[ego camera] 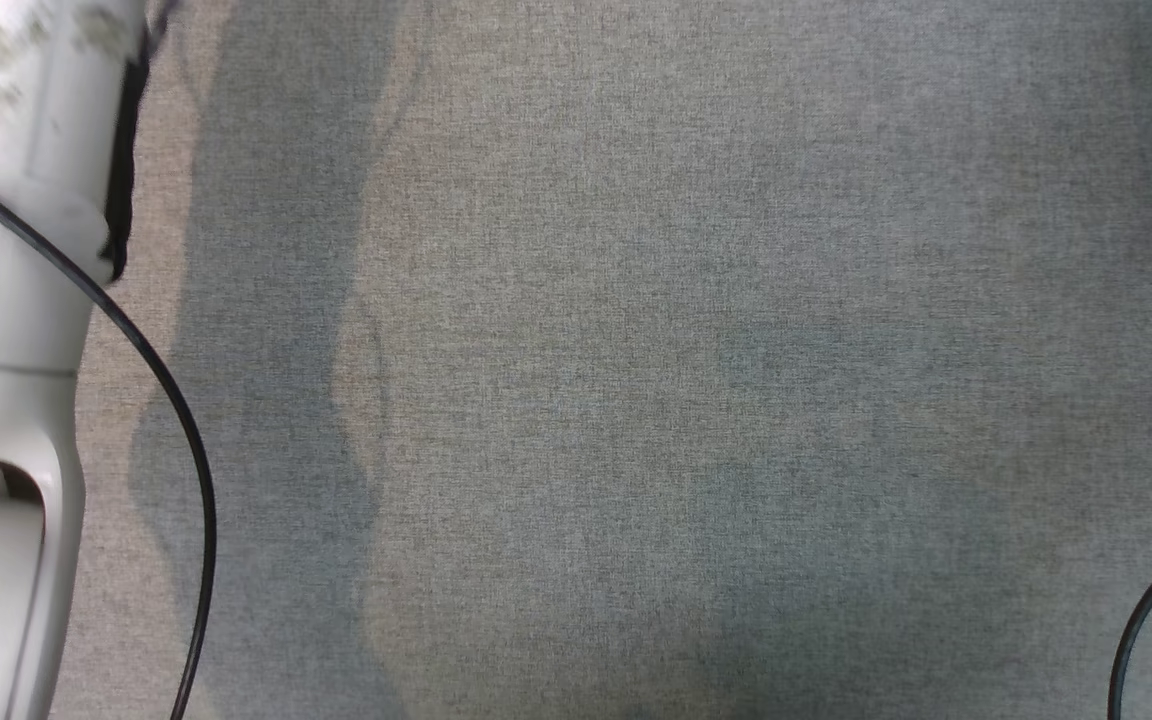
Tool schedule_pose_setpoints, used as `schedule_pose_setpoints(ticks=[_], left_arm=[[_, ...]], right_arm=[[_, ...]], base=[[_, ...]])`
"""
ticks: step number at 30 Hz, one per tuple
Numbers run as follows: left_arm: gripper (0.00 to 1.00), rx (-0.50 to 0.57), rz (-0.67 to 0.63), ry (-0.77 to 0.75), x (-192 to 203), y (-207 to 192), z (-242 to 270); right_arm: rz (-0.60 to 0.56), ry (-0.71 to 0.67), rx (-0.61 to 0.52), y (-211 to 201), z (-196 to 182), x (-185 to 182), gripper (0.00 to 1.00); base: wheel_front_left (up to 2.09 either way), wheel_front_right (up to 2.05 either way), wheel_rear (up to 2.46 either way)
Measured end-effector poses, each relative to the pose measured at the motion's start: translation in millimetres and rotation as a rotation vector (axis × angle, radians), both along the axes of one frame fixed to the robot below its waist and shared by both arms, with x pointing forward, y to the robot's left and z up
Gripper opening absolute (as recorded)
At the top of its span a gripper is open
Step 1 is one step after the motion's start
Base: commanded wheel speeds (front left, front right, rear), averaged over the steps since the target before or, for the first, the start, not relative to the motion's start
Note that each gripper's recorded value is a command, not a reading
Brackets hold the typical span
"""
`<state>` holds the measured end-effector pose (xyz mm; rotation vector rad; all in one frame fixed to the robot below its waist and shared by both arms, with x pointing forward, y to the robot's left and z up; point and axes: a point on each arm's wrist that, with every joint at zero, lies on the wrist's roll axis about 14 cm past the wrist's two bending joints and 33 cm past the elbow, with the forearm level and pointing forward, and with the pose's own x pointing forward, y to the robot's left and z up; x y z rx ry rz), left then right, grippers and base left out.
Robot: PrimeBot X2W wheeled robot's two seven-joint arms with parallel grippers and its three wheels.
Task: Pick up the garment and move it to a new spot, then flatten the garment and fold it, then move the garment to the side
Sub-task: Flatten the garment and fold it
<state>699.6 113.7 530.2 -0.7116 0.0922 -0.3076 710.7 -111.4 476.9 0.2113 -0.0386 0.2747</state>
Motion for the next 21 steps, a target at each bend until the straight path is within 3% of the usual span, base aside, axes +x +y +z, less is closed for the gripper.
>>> schedule_pose_setpoints(ticks=[6, 16, 21], left_arm=[[0.00, 0.211, -0.084, 0.062, -34, -3, -45], [0.00, 0.501, -0.208, 0.185, -110, 18, -101], [0.00, 0.553, -0.254, 0.242, -147, 22, -114]], right_arm=[[0.012, 0.111, 0.003, 0, -37, -27, 0.00], [-0.007, 0.214, 0.012, -15, -49, -75, 0.00], [-0.033, 0.246, 0.022, -28, -47, -93, 0.00]], base=[[0.00, 0.00, 0.00], [0.00, 0.00, 0.00], [0.00, 0.00, 0.00]])
